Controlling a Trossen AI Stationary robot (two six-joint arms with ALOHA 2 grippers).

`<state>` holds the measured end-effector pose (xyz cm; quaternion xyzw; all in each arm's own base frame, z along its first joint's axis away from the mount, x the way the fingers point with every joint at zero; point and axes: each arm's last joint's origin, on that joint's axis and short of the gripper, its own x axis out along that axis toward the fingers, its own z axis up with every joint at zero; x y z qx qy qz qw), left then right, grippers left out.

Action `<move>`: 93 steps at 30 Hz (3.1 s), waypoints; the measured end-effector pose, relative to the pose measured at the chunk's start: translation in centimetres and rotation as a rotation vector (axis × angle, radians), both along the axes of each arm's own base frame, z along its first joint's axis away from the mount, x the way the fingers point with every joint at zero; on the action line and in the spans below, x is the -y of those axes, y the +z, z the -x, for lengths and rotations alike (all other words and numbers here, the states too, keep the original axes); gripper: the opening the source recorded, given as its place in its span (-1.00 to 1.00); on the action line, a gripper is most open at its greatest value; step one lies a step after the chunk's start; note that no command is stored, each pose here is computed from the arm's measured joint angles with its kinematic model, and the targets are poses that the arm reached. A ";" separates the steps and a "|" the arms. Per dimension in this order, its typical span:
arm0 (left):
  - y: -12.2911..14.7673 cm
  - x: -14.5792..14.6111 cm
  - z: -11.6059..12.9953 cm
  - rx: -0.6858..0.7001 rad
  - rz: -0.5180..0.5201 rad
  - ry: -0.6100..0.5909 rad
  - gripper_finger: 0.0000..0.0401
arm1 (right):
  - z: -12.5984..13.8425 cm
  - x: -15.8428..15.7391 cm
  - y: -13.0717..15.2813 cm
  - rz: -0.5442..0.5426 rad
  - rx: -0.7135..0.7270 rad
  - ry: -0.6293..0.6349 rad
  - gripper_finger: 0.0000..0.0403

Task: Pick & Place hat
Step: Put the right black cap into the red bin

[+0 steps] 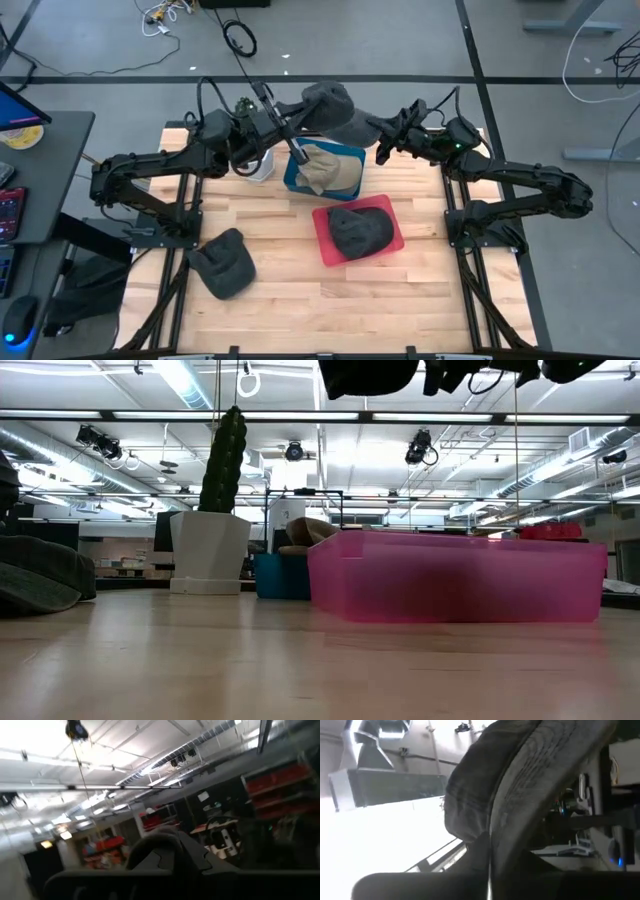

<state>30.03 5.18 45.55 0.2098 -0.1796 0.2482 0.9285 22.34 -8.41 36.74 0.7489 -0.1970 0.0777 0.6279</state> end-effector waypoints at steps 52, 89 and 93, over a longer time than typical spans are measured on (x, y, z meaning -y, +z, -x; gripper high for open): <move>2.4 3.6 6.0 0.046 0.447 -0.368 0.50 | 7.2 -1.8 -7.2 0.679 -0.792 0.583 -0.98; 2.2 3.5 5.9 0.018 0.443 -0.338 0.50 | 3.0 -4.0 -11.3 0.534 -1.097 0.764 -0.98; 2.2 3.5 5.9 0.017 0.444 -0.338 0.50 | 2.0 -3.7 -11.4 0.547 -1.066 0.741 -0.98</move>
